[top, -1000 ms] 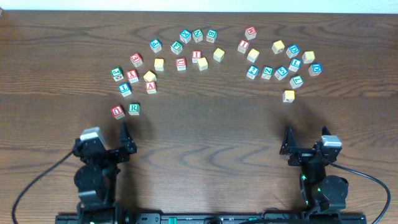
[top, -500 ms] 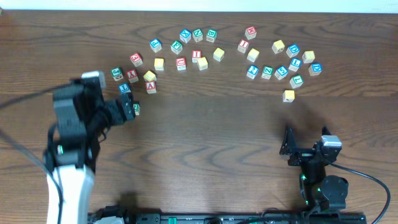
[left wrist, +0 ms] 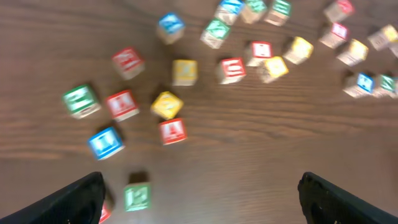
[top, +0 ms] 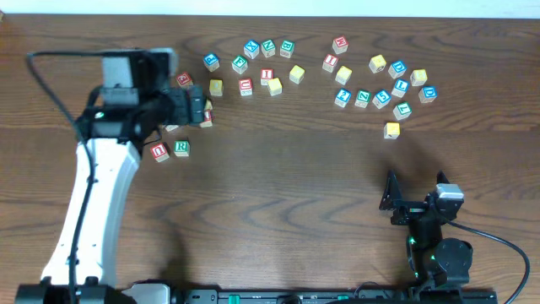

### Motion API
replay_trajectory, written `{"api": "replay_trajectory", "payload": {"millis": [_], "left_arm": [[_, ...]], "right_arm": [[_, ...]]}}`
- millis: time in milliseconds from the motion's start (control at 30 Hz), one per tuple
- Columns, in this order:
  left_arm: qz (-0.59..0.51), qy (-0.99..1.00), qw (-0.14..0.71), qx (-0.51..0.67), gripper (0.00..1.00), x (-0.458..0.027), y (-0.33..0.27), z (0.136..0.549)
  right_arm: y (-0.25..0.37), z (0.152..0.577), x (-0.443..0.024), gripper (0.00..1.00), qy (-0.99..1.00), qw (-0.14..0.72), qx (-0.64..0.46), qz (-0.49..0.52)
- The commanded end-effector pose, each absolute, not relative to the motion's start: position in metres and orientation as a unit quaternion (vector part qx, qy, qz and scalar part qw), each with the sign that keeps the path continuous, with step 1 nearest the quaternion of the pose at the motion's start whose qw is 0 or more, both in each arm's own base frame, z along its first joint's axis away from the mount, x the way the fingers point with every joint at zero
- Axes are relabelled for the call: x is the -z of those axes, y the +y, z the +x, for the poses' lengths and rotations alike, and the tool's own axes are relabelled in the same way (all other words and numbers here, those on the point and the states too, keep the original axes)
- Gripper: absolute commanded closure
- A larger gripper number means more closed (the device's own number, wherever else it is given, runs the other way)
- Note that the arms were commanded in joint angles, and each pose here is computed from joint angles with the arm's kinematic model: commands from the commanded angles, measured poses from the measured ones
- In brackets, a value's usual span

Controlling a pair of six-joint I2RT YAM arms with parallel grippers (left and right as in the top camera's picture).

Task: Spell out CORL

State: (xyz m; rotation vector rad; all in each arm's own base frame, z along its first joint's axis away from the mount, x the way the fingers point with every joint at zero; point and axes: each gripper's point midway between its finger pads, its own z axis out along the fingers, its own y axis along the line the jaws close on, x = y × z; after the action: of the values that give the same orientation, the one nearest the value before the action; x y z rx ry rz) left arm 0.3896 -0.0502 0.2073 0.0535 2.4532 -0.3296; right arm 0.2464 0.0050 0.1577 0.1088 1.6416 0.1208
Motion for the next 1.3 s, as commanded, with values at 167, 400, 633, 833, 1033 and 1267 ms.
{"api": "replay_trajectory", "payload": {"millis": [167, 400, 633, 833, 1033, 1267], "left_arm": [[0.078, 0.930, 0.329, 0.144, 0.02, -0.209, -0.090, 0.400], [0.081, 0.929, 0.331, 0.145, 0.02, -0.209, -0.093, 0.401], [0.080, 0.934, 0.318, 0.145, 0.02, -0.205, -0.092, 0.395], [0.079, 0.936, 0.311, 0.145, 0.02, -0.203, -0.092, 0.393], [0.077, 0.941, 0.296, 0.144, 0.02, -0.198, -0.091, 0.387], [0.077, 0.941, 0.296, 0.142, 0.02, -0.198, -0.090, 0.387]], "right_arm": [[0.010, 0.247, -0.179, 0.01, 0.700, 0.709, -0.075, 0.044], [0.048, 0.240, -0.196, 0.01, 0.676, 0.716, -0.172, -0.022], [0.058, 0.244, -0.228, 0.01, 0.679, 0.710, -0.180, -0.054], [0.075, 0.273, -0.250, 0.01, 0.719, 0.660, -0.189, -0.109], [0.088, 0.326, -0.261, 0.01, 0.792, 0.558, -0.216, -0.120], [0.088, 0.397, -0.261, 0.01, 0.875, 0.421, -0.205, -0.121]]}}
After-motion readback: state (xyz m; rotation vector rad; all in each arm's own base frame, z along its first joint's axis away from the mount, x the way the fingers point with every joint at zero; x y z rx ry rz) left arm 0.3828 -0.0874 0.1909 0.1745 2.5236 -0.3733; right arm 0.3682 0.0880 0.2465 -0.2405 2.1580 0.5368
